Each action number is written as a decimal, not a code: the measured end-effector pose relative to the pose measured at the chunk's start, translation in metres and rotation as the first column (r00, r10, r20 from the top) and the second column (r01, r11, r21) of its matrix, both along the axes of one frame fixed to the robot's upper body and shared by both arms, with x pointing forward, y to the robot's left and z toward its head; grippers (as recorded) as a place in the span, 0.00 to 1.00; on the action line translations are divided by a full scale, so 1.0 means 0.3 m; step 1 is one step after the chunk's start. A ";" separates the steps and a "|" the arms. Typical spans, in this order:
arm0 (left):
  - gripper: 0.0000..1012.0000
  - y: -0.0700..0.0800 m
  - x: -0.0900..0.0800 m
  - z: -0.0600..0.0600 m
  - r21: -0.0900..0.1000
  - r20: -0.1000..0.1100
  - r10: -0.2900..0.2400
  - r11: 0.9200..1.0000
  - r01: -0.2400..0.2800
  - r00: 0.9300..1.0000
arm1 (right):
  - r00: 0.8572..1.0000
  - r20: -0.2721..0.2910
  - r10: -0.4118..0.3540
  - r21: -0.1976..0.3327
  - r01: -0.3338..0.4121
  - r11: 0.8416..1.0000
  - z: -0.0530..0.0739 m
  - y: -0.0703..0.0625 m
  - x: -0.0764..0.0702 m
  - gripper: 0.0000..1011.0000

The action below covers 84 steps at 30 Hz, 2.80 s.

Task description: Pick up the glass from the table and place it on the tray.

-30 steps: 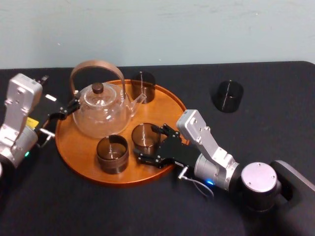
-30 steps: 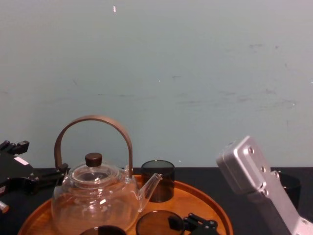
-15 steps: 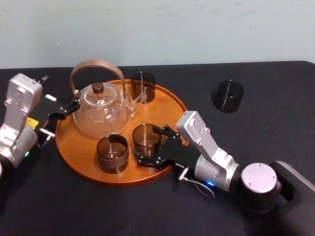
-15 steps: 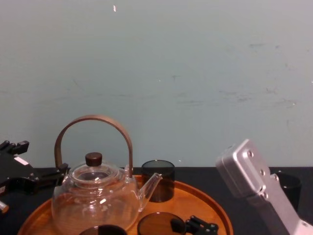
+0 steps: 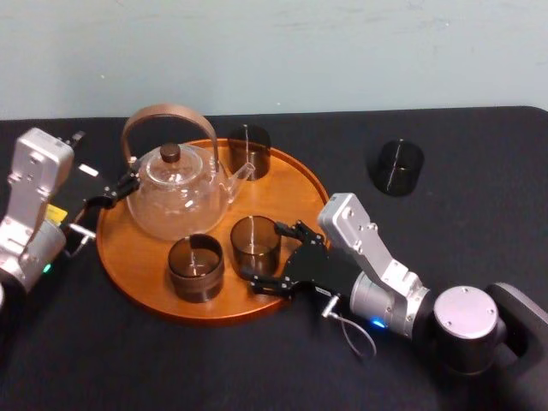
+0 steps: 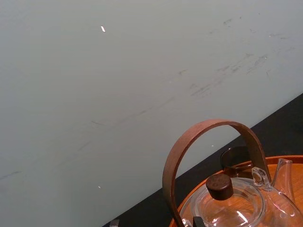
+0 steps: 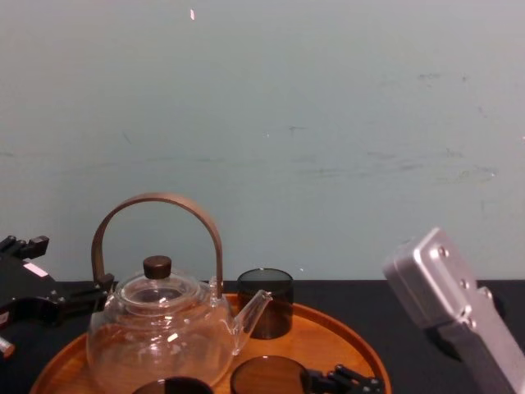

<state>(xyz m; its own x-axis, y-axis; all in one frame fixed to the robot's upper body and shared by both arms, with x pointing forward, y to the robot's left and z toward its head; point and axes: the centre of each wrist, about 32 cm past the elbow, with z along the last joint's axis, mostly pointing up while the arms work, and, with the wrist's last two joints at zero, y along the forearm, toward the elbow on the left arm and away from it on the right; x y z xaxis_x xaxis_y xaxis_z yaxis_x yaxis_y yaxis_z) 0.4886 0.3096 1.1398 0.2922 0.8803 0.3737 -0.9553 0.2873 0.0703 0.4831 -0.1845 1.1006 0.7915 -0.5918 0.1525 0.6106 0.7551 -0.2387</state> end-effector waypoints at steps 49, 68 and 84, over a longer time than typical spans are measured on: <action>1.00 0.000 0.000 0.000 0.000 0.000 0.000 1.000 0.000 1.000 | 0.967 0.058 -0.249 -0.014 0.251 0.968 0.033 -0.278 -0.127 0.99; 1.00 0.000 0.000 0.000 0.000 0.000 0.000 1.000 0.000 1.000 | 0.916 0.054 -0.398 -0.026 0.400 0.916 0.020 -0.370 -0.087 0.99; 1.00 0.000 0.000 0.000 0.000 0.000 0.000 1.000 0.000 1.000 | 0.877 0.082 -0.473 -0.015 0.475 0.880 0.055 -0.417 -0.010 0.99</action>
<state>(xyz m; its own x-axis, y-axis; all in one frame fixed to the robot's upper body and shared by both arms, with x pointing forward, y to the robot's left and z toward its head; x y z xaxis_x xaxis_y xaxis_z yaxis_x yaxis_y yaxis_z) 0.4886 0.3097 1.1398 0.2923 0.8803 0.3737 -0.9553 0.2873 0.0703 0.4800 -0.3097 1.1171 0.4030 -0.8869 0.2260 0.9103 0.3630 -0.1988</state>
